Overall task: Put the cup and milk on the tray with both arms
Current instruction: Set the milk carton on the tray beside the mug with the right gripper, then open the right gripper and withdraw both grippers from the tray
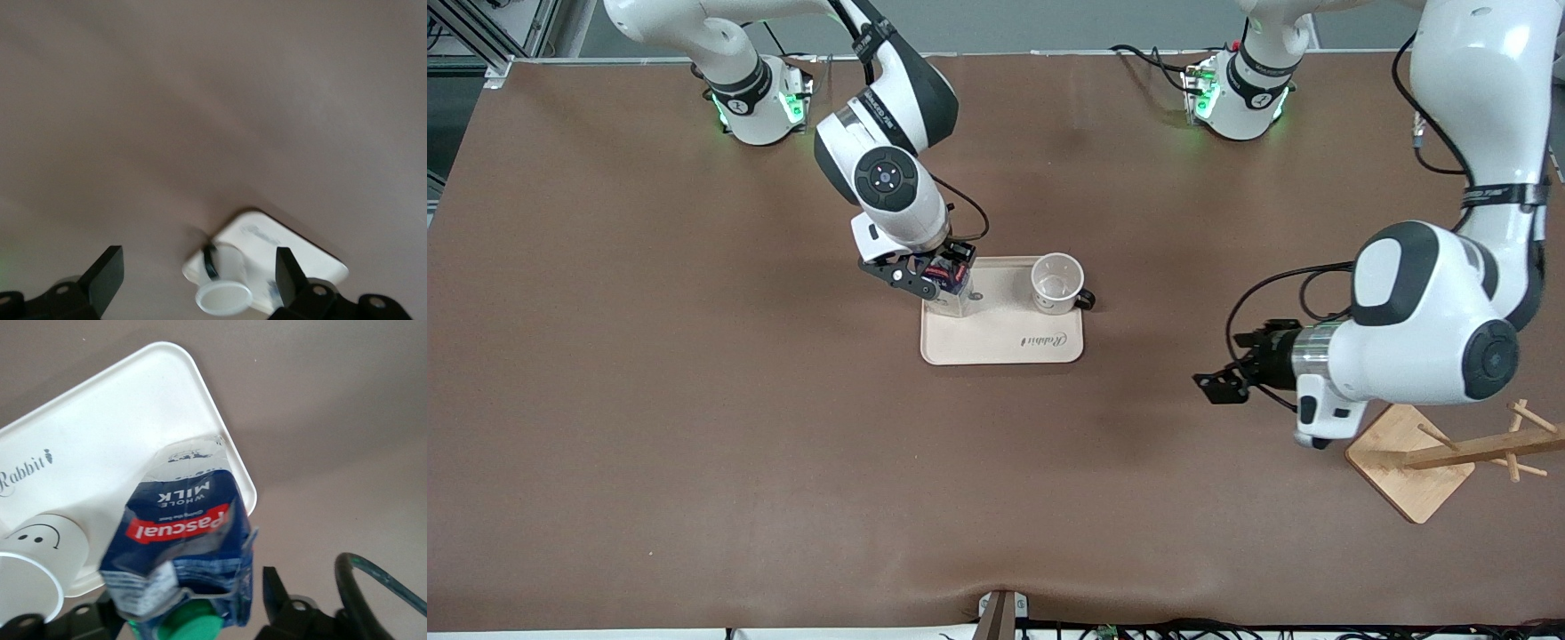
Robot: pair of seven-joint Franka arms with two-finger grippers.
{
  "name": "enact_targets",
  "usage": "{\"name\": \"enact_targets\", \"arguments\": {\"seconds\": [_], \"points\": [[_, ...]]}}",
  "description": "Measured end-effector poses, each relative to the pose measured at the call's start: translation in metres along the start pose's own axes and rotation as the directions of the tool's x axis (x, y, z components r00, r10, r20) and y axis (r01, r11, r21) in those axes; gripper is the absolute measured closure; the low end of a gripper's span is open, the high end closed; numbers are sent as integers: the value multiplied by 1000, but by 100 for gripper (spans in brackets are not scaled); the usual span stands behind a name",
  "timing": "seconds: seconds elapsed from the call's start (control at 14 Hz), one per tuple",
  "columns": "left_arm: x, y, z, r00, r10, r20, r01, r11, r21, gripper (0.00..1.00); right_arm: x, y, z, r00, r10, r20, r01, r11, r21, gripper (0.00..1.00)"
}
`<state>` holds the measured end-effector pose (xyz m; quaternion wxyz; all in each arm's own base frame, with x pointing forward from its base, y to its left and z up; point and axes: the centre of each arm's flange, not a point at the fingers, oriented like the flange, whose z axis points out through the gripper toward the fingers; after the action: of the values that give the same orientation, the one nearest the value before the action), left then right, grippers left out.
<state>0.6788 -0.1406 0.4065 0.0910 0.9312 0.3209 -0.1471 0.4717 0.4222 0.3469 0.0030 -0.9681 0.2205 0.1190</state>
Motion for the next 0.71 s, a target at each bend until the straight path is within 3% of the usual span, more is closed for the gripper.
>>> {"name": "enact_targets", "arguments": {"seconds": [0.07,0.29,0.43,0.57,0.71], "points": [[4,-5,-5,998,22,-53,-20,999,36,0,2,-2,-11,1000,0,1,0,1000,0,0],[0,-9,-27,980,76,-181,-56,992,113,0,9,1,-81,999,5,36,-4,999,-37,0],[-9,-12,-53,960,148,-238,-118,984,137,0,27,14,-132,999,32,38,-31,999,-18,0],[-13,-23,-83,934,216,-284,-177,972,156,0,53,43,-172,995,80,62,-77,996,-40,0],[-8,-42,-111,919,230,-322,-186,969,160,0,88,82,-218,994,83,66,-82,997,-14,0]]}}
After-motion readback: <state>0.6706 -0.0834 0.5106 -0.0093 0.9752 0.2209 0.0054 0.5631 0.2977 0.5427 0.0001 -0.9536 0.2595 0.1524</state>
